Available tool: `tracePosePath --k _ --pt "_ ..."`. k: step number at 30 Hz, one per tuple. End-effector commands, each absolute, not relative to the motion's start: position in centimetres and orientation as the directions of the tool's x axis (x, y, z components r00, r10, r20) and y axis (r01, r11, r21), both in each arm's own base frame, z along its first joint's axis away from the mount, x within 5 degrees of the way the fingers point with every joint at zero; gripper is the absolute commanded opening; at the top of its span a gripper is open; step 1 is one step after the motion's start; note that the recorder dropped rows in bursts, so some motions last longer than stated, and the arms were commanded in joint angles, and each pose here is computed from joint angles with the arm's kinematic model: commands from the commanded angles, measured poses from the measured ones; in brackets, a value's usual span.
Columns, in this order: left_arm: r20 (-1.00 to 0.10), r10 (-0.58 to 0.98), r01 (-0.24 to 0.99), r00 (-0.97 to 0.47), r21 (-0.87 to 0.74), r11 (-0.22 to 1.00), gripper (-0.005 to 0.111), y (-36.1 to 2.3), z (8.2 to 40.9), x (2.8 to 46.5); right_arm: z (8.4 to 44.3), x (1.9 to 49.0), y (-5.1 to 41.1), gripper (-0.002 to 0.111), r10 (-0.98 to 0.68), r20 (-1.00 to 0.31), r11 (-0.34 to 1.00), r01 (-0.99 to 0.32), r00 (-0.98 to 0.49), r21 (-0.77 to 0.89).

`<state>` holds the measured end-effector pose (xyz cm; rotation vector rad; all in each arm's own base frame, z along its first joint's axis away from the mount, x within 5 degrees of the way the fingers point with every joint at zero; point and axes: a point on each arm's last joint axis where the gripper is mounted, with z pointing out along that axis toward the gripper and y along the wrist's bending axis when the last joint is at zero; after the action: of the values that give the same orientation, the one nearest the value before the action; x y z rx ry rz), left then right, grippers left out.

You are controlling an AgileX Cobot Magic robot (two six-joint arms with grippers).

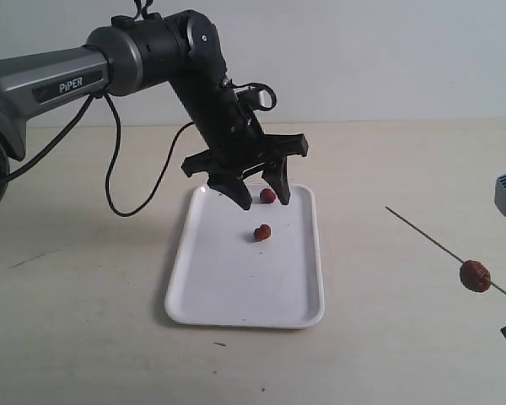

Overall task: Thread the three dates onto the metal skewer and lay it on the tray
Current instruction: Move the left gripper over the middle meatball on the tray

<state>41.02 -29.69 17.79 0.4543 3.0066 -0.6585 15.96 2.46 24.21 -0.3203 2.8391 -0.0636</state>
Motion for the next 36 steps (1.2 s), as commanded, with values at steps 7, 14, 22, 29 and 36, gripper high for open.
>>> tracePosePath --k 7,14,22,29,36 --pt "-0.146 0.304 0.333 -0.941 -0.248 0.91 0.058 -29.2 18.1 41.2 24.5 16.0 2.3 0.0 -0.226 -0.289 0.974 -0.211 -0.93 -0.084" --pt "-0.149 0.309 0.334 -0.939 -0.19 0.923 0.058 -29.7 17.7 40.9 24.5 16.0 2.3 0.0 -0.226 -0.291 0.974 -0.211 -0.93 -0.084" --pt "-0.129 0.257 0.278 -0.958 -0.187 0.942 0.058 -31.1 17.3 39.8 24.5 16.2 2.4 0.0 -0.226 -0.312 0.974 -0.211 -0.923 -0.084" --pt "-0.099 0.18 0.198 -0.979 -0.225 0.954 0.058 -31.4 17.3 39.7 24.5 16.2 2.4 0.0 -0.225 -0.314 0.974 -0.21 -0.922 -0.082" --pt "-0.057 0.156 0.165 -0.986 -0.23 0.959 0.058 -31.6 15.7 39.7 24.5 16.2 2.4 0.0 -0.225 -0.314 0.974 -0.21 -0.922 -0.082"
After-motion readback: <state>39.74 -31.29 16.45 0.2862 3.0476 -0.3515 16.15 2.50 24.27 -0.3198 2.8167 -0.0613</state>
